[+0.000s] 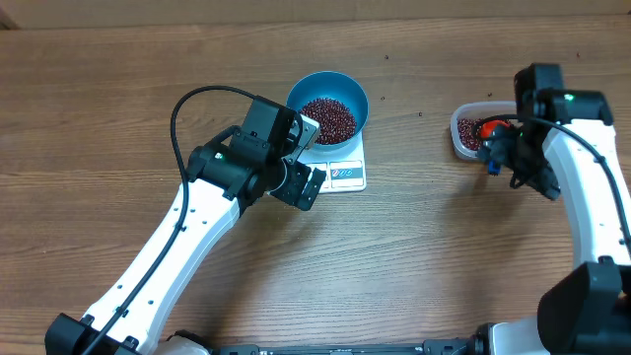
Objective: Scoop item into bowl and weigh 150g on scale
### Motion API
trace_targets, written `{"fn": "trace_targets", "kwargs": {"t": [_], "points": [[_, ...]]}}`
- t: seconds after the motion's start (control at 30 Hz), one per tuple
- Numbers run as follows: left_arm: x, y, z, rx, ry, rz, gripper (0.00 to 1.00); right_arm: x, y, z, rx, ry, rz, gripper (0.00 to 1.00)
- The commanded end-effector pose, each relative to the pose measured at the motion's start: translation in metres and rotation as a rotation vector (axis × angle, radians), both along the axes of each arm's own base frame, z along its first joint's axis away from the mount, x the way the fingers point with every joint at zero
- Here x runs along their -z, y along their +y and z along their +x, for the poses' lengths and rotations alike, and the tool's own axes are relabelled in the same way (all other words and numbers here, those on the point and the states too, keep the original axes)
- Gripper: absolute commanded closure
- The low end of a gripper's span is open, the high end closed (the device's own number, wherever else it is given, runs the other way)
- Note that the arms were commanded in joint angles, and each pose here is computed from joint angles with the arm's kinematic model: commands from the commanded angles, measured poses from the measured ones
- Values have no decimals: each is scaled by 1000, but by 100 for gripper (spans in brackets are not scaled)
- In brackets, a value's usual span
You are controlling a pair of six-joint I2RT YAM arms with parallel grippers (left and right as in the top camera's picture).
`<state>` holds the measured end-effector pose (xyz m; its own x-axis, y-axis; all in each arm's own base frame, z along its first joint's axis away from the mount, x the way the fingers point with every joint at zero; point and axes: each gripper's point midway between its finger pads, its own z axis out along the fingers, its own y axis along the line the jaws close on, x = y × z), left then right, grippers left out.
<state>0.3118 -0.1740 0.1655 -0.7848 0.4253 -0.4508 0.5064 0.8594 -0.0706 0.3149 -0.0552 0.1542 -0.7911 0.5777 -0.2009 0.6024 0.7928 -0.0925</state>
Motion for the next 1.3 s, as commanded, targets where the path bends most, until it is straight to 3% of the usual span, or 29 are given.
{"fn": "trace_targets", "kwargs": {"t": [0.0,0.13,0.17,0.9,1.0,1.27], "points": [[-10,0,0,6,-25,-16,0,-47,76,16,-427,-204,270,5],[-10,0,0,6,-25,-16,0,-89,172,-2,-1060,-403,543,6],[-10,0,0,6,-25,-16,0,-91,180,-5,-1111,-411,550,0],[-10,1,0,5,-25,-16,0,-87,185,-5,-1133,-395,528,0],[-10,0,0,6,-25,-16,0,-89,173,-6,-1124,-390,441,0],[-10,0,0,6,-25,-16,0,-119,162,-43,-1184,-622,263,0]]}}
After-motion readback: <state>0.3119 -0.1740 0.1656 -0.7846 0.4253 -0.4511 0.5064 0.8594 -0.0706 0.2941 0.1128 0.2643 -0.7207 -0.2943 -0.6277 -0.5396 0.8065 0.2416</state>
